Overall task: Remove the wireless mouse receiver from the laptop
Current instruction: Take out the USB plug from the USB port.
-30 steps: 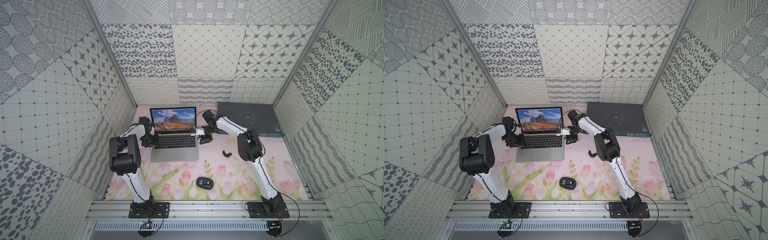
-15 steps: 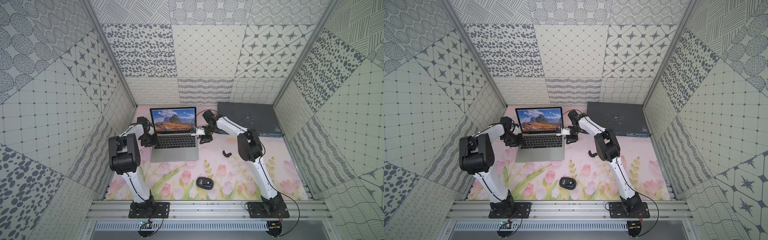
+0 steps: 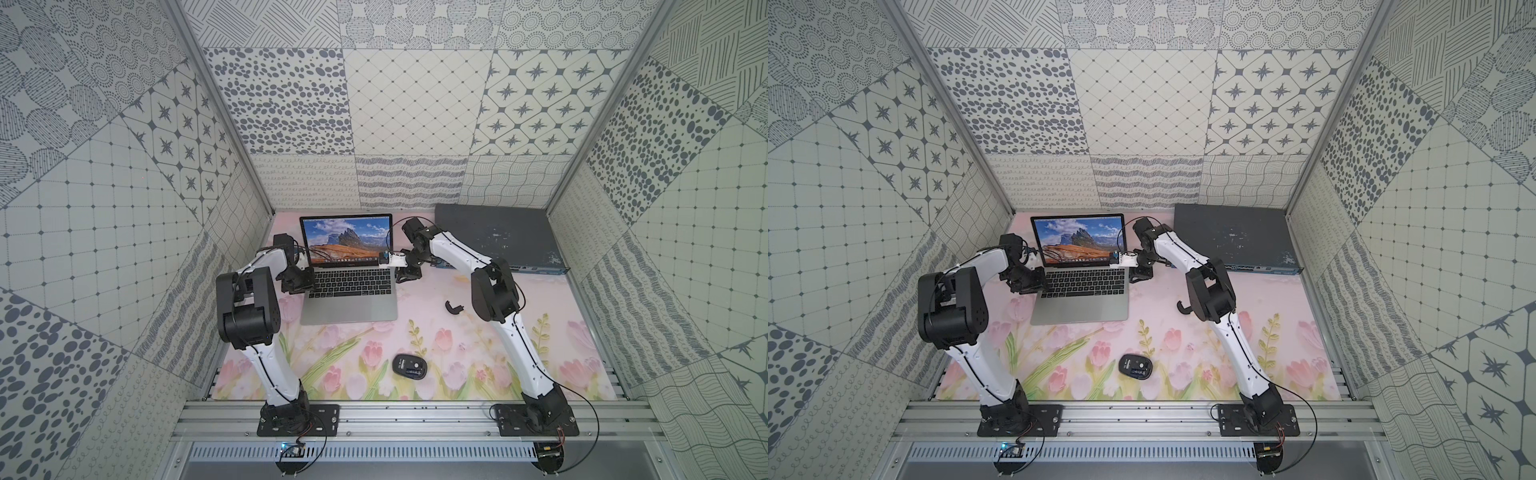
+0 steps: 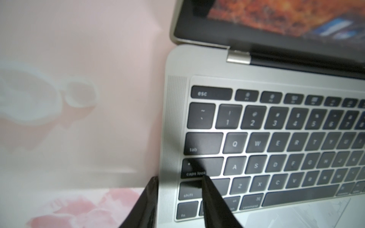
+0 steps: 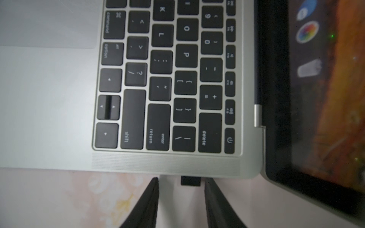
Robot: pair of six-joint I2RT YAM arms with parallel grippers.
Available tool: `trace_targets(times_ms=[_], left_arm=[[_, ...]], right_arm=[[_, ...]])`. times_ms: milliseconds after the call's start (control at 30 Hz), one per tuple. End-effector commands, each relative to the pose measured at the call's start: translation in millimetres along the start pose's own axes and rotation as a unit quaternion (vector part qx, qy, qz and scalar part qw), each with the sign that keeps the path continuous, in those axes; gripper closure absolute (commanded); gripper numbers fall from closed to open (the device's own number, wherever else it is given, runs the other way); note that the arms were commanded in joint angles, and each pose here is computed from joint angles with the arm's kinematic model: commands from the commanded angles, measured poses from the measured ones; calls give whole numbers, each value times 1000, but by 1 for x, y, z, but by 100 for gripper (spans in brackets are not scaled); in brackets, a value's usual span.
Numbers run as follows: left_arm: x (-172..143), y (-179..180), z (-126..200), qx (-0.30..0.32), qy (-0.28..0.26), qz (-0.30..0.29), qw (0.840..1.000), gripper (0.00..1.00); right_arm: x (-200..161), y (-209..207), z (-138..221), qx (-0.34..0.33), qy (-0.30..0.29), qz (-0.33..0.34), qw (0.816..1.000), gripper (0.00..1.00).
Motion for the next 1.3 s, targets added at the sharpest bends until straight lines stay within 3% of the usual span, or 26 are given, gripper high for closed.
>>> trace_targets(times_ms=[0, 367, 633, 1267], left_arm=[[-18, 7, -13, 28, 56, -5, 998, 60], [-19, 6, -14, 26, 58, -4, 998, 60], [-20, 4, -13, 28, 57, -8, 998, 60], [-20, 5, -11, 37, 58, -9, 998, 59]], right_arm=[[3, 4, -25, 14, 2, 4, 1000, 61], [7, 14, -39, 6, 35, -4, 999, 84], [13, 14, -35, 4, 27, -12, 1000, 100], [-42, 3, 27, -8, 34, -51, 998, 100]])
Point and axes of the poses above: each gripper's point midway between its finger pads, its own z axis back along the fingers, its own y axis along the line the jaws close on, x = y × z, the point moved 9 cm from there along z, back along the fingers, and after that the axes turned 8 degrees about -z, right-handed, at the moved point
